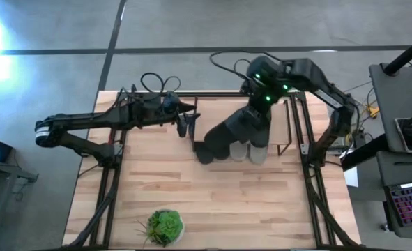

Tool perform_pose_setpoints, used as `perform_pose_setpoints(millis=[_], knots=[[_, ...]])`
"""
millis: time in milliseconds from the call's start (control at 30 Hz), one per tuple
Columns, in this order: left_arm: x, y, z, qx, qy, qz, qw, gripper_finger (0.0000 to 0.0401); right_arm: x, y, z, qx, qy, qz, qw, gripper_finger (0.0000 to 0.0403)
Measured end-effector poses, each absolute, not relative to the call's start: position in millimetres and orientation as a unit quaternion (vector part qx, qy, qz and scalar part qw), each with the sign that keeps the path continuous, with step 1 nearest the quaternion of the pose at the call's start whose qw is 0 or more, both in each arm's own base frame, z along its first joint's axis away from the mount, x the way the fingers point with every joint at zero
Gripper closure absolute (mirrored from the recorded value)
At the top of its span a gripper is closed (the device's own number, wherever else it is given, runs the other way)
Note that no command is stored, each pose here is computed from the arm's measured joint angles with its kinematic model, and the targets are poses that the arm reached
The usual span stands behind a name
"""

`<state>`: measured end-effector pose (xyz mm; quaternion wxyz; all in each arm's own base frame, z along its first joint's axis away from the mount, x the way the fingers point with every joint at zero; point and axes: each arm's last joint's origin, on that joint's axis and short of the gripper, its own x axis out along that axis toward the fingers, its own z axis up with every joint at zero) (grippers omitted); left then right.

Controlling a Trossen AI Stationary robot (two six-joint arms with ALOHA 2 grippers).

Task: Pick and place slides into the shelf
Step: Put the black slipper on the shelf

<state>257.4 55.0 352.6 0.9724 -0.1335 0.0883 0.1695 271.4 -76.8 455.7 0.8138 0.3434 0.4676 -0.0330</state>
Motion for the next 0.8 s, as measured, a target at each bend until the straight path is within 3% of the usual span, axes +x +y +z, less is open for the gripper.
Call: perform_pose_setpoints(millis=[200, 600, 800], knots=[[250, 54, 347, -0.133, 0.131, 0.184, 0.965, 0.0237, 290, -127, 430, 0.345, 0.472, -0.023, 0.811, 0.039], [243, 56, 349, -0.121, 0.126, 0.21, 0.962, 0.0237, 305, -200, 380, 0.417, 0.474, 0.03, 0.775, 0.039], [243, 55, 347, -0.106, 0.136, 0.208, 0.963, 0.0237, 305, -218, 368, 0.432, 0.48, -0.004, 0.764, 0.039]])
